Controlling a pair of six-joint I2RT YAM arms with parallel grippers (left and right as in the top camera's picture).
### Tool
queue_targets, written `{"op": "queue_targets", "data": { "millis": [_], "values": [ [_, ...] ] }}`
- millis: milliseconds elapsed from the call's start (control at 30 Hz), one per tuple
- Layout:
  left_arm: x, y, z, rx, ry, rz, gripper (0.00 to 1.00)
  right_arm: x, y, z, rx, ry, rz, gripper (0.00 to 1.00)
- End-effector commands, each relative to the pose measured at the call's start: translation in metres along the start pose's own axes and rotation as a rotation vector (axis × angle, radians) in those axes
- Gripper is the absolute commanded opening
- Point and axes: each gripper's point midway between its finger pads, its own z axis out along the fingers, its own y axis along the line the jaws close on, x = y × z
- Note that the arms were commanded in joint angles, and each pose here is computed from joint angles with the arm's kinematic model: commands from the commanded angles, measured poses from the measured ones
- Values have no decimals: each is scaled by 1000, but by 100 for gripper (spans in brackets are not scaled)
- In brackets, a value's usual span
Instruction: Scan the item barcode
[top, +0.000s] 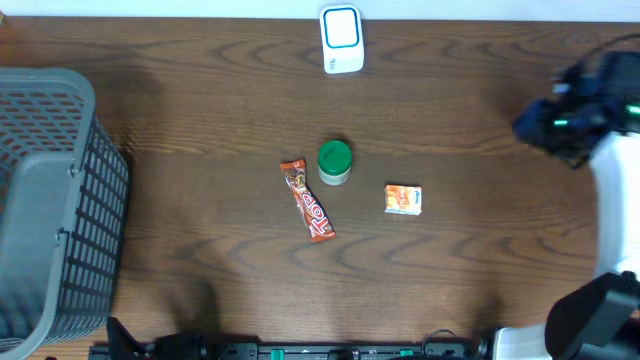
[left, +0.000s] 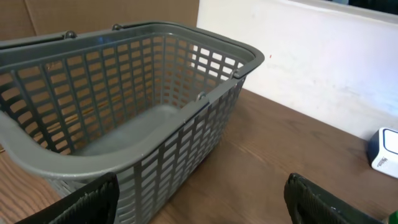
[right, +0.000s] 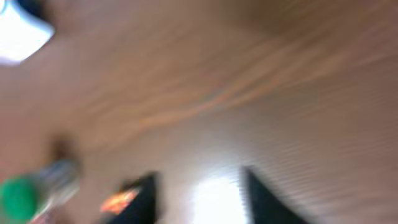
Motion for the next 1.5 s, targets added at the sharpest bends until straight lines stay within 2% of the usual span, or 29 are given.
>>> {"op": "queue_targets", "data": {
  "millis": [0,100,267,433,600,900,1100,1267,1400,1467],
  "values": [
    [1,-3,0,23,5,1,85,45,59,29,-99,139,-26,1],
    [2,-4,1,48,12,6,85,71,81,58,-29,154,-57,1],
    [2,-7,2,85,18,14,85,102,122,101,-74,141,-148,1],
    [3,-7,3,90,23,16,85,105,120,135,-13,117,-161,1],
    [3,-7,3,90,23,16,85,119,110,166,8,180,-153,1],
    [3,-7,3,90,23,16,85,158,105,160,-13,354,-202,1],
    [3,-7,3,90,23,16,85,203,100,140,-60,557,-369,1],
    [3,-7,3,90,23,16,85,220,57,120,168,662,-340,1],
    [3,-7,3,90,23,16,85,200,4,104,540,557,-218,1],
    [3,-7,3,90,23,16,85,193,-4,99,590,525,-205,1]
  ]
}}
